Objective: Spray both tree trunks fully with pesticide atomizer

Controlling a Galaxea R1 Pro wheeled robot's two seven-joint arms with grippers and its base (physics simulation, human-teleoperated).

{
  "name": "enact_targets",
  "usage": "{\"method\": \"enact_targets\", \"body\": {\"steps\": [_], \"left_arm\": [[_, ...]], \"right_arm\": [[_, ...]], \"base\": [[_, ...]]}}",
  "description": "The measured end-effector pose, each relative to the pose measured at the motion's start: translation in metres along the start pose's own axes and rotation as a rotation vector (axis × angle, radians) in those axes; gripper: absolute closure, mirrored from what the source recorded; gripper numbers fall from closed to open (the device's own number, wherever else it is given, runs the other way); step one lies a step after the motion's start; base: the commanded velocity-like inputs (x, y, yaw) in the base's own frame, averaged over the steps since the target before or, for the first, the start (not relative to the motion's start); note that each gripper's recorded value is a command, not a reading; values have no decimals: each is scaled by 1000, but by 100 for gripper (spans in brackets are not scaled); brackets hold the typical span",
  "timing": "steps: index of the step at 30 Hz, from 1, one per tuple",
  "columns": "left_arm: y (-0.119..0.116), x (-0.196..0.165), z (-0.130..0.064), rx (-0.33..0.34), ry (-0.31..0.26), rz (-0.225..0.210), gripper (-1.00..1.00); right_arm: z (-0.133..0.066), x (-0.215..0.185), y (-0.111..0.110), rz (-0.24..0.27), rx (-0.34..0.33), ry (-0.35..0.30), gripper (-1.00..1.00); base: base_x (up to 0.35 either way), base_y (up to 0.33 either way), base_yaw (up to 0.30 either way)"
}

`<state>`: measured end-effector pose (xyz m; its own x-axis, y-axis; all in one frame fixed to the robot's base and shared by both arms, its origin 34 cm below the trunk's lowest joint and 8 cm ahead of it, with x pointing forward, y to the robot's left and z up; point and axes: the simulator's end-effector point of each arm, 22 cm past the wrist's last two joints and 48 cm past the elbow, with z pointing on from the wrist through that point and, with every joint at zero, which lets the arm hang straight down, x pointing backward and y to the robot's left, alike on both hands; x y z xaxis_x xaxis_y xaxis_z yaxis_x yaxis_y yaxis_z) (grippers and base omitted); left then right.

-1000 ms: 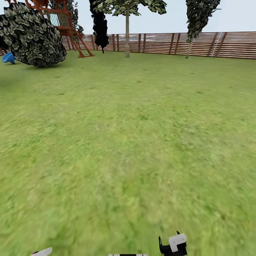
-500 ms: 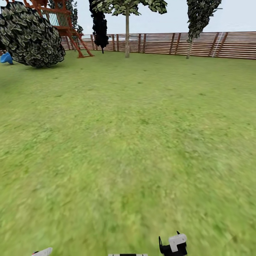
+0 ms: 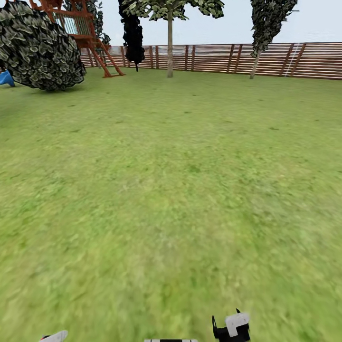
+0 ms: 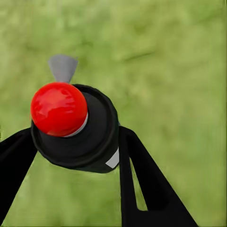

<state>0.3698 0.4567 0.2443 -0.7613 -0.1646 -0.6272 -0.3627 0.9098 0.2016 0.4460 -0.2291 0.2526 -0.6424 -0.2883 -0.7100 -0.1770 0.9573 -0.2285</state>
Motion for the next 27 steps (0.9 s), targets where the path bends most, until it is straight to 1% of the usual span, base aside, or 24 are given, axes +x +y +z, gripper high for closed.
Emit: {"method": "enact_targets", "body": {"steps": [9,22,27], "left_arm": [[3,-1,1,-3,0,6,100],[-5,2,-1,7,3,6,100],[-3,2,-1,4,6,6,100]], "right_arm": [[0,0,0,0,0,0,-100],[0,0,0,0,0,0,-100],[0,0,0,0,0,0,-100]], "base": [[340,0,0],[340,0,0],[340,0,0]]}}
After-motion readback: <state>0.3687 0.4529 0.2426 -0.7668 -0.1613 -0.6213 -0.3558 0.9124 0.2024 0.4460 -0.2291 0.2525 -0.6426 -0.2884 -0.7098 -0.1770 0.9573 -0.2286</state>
